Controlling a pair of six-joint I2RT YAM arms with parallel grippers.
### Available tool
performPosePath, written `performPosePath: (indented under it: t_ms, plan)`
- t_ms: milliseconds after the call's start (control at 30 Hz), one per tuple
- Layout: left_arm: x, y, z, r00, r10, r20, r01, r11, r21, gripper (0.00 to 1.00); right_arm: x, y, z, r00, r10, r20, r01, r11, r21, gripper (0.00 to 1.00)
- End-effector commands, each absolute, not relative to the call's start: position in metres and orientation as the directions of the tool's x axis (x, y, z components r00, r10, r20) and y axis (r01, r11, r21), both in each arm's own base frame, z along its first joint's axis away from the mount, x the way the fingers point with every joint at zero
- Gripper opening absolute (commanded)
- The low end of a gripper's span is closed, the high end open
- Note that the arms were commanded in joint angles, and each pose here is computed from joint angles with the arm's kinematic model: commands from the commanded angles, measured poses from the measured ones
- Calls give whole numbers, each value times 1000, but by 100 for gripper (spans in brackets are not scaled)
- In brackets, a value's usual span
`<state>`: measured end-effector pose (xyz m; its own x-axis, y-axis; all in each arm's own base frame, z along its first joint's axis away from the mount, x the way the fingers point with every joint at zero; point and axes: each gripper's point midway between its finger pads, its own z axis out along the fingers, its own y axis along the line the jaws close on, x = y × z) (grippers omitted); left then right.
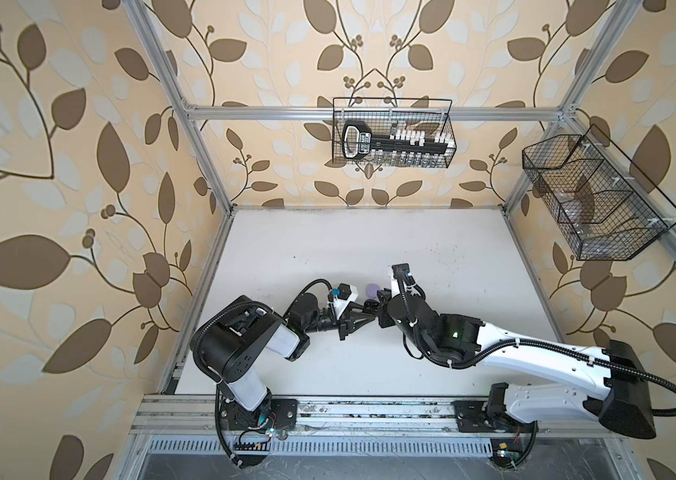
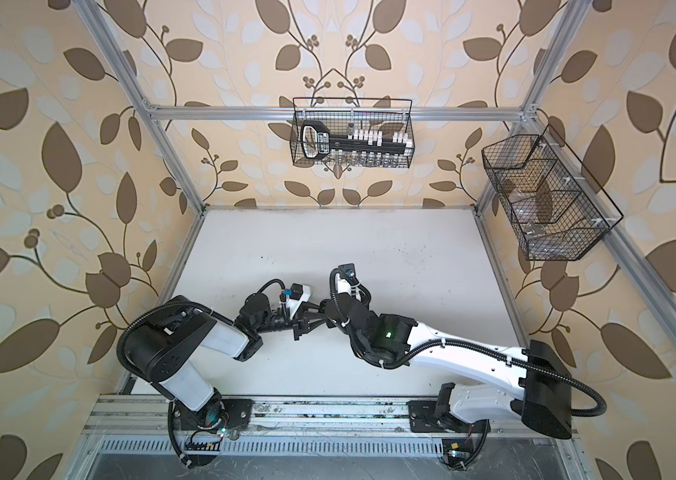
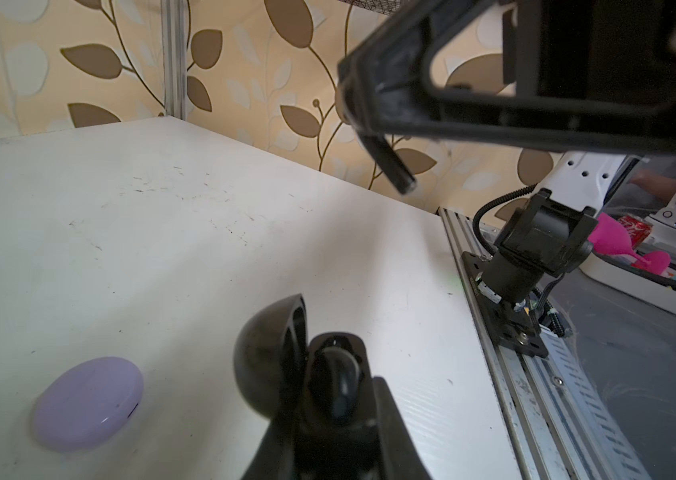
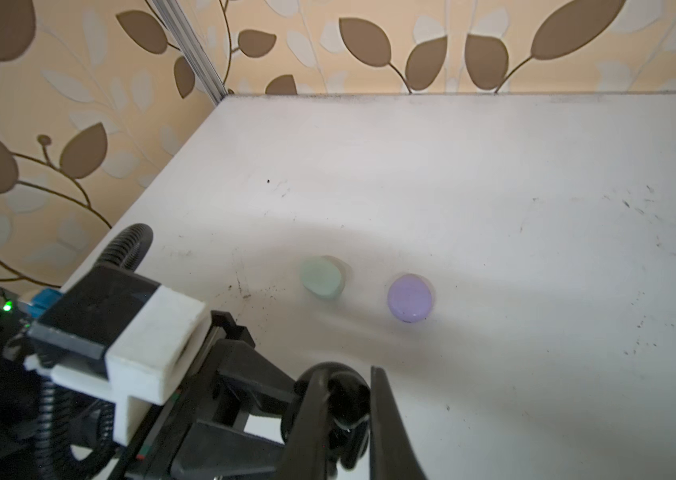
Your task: Insert the wireless bluetooth earbuds into the charging case
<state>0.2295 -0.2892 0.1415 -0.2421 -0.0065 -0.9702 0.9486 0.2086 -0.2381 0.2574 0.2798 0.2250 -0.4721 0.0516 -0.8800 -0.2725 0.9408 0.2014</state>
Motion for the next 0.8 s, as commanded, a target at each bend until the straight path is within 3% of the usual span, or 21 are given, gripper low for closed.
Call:
performPosePath:
  t_ms: [0, 767]
  plan:
    - [226, -291, 179, -156, -94, -983, 963, 207, -173, 0, 261, 285, 227, -424, 46, -904, -288, 940, 182, 10]
    - [223, -284, 202, -168, -160, -973, 951, 233, -203, 0, 254, 296, 222, -366, 37, -930, -326, 931, 165, 11]
